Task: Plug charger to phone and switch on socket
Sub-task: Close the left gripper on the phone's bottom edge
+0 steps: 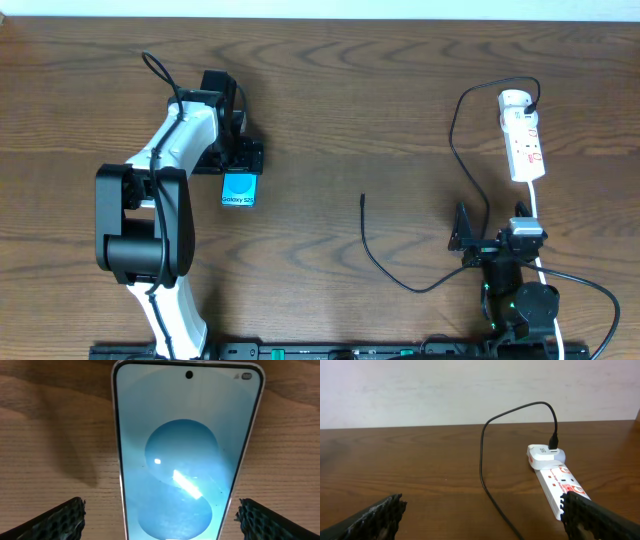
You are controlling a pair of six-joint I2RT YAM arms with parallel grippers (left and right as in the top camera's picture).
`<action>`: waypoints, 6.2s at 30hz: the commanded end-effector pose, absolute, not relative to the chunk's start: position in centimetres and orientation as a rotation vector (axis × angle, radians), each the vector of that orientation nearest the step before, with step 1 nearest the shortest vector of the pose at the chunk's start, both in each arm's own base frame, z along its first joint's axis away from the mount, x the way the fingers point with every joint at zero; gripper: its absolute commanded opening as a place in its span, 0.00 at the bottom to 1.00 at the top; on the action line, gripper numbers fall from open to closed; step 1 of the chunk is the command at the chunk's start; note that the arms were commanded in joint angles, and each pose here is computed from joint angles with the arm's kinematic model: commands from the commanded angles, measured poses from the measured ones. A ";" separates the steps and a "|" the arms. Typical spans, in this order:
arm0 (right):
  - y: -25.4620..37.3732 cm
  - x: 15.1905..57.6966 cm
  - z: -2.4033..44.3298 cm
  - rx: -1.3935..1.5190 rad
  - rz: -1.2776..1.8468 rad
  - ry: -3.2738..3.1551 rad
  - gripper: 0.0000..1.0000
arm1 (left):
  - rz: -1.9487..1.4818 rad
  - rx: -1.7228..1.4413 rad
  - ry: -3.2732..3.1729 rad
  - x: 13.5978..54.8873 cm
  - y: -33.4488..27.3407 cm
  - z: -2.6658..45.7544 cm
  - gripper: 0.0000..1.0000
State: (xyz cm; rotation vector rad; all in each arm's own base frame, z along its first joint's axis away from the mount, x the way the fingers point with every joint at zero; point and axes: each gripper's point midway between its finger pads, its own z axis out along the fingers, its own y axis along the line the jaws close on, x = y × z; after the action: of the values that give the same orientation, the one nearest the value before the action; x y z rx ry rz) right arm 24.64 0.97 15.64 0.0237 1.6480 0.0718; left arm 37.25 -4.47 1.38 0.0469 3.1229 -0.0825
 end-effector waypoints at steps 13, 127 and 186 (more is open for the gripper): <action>0.8 24.6 15.5 0.022 0.060 1.651 0.99 | -0.100 0.091 3.146 36.0 -5.1 -0.3 0.98; 0.8 24.6 15.5 0.022 0.060 1.651 0.99 | -0.022 0.117 3.091 37.0 -4.3 -1.1 0.98; 0.8 24.6 15.5 0.022 0.060 1.652 0.99 | -0.023 0.112 3.090 37.0 -4.3 -1.1 0.07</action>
State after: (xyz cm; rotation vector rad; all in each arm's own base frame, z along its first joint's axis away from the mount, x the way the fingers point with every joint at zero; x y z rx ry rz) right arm 24.64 0.97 15.64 0.0237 1.6480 0.0718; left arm 38.07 -4.56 -0.24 0.1130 3.0539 -0.0307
